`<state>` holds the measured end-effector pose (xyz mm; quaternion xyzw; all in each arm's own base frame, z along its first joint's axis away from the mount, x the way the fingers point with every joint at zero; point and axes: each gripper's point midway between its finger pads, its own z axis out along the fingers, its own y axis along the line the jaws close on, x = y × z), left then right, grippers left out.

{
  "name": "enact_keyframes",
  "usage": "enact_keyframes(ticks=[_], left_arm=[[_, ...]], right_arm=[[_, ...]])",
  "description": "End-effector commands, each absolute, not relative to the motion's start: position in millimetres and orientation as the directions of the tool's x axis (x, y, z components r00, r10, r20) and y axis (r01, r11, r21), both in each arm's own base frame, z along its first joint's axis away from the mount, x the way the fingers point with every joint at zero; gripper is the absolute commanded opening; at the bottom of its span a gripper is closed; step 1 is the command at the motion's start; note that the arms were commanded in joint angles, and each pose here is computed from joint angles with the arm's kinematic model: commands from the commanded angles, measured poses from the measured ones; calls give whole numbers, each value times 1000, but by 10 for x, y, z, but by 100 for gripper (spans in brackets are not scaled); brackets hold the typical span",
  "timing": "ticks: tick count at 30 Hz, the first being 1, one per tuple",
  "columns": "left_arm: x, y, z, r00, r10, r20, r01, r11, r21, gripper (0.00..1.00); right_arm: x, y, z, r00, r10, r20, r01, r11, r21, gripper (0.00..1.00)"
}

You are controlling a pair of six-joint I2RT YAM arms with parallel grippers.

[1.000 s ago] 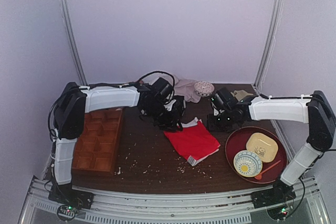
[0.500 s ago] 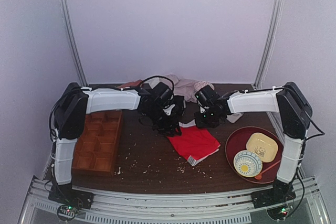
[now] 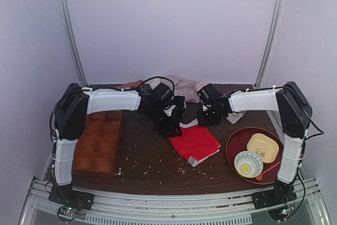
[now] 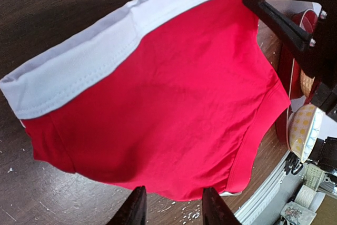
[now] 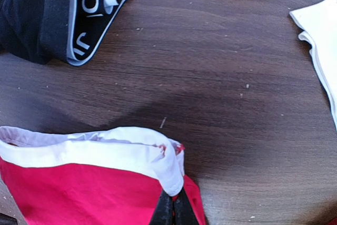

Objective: Roll the underwear
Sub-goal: Smooth out the underwear at the center of the board.

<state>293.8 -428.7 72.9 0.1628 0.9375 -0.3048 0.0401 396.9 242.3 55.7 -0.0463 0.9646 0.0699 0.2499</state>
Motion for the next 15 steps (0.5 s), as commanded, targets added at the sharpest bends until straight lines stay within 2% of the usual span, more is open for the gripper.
enact_keyframes(ticks=[1, 14, 15], left_arm=[[2971, -4342, 738, -943, 275, -186, 331, 750, -573, 37], [2943, -4379, 754, -942, 286, -177, 334, 733, -593, 37], [2932, -4383, 768, -940, 291, -180, 340, 729, -594, 38]], right_arm=[[3989, 2221, 765, -850, -29, -526, -85, 993, 83, 0], [4050, 2187, 367, -886, -45, -462, -78, 996, 53, 0], [4046, 2187, 356, -887, -45, -460, -77, 996, 52, 3]])
